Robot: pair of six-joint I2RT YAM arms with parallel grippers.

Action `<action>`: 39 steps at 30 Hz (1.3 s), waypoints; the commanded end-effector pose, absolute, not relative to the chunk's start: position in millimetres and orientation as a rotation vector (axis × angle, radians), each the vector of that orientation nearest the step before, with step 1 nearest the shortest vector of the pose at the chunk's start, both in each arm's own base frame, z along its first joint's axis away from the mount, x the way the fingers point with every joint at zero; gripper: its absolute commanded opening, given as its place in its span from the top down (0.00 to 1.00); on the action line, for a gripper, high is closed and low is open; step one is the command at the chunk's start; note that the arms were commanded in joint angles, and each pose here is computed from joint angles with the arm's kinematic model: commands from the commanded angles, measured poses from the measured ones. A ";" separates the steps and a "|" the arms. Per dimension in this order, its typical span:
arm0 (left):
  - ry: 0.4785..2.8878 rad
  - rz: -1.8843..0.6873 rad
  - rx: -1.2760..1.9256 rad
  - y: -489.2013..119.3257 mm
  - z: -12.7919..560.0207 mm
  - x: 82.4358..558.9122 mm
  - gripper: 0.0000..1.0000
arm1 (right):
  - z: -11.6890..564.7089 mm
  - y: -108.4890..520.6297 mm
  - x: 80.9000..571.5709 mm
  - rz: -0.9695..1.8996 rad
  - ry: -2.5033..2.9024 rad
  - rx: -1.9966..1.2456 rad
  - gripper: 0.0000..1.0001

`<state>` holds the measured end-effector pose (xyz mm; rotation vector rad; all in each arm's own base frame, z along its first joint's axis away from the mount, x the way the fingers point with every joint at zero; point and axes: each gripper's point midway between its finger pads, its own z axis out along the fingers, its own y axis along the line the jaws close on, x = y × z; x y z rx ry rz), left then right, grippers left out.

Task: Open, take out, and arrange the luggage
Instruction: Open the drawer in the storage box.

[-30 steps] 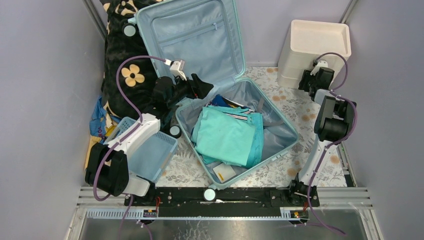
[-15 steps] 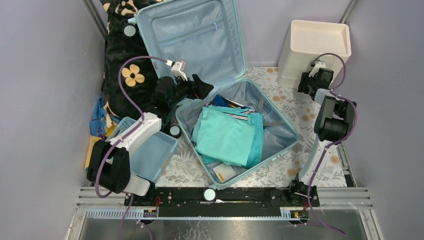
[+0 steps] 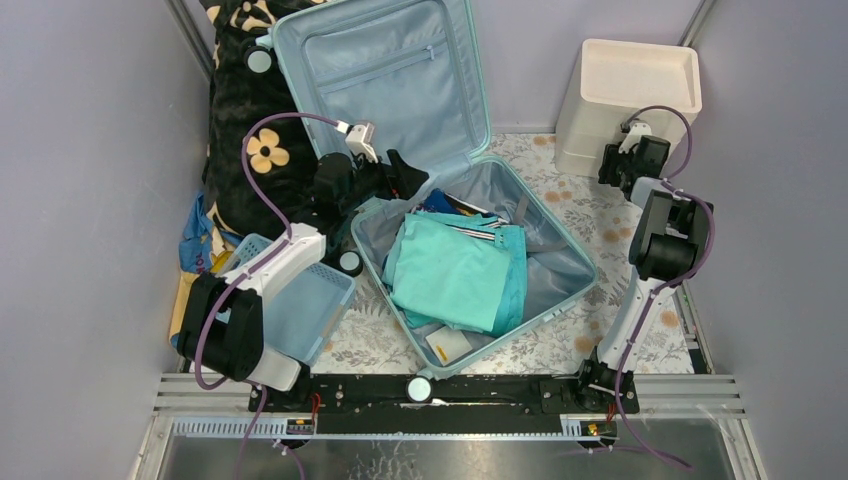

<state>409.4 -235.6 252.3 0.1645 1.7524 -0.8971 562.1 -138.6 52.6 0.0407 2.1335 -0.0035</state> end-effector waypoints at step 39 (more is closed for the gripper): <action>1.651 -0.884 0.243 -241.5 277.8 399.9 0.09 | 73.4 -141.7 532.3 0.101 2.042 -0.016 0.98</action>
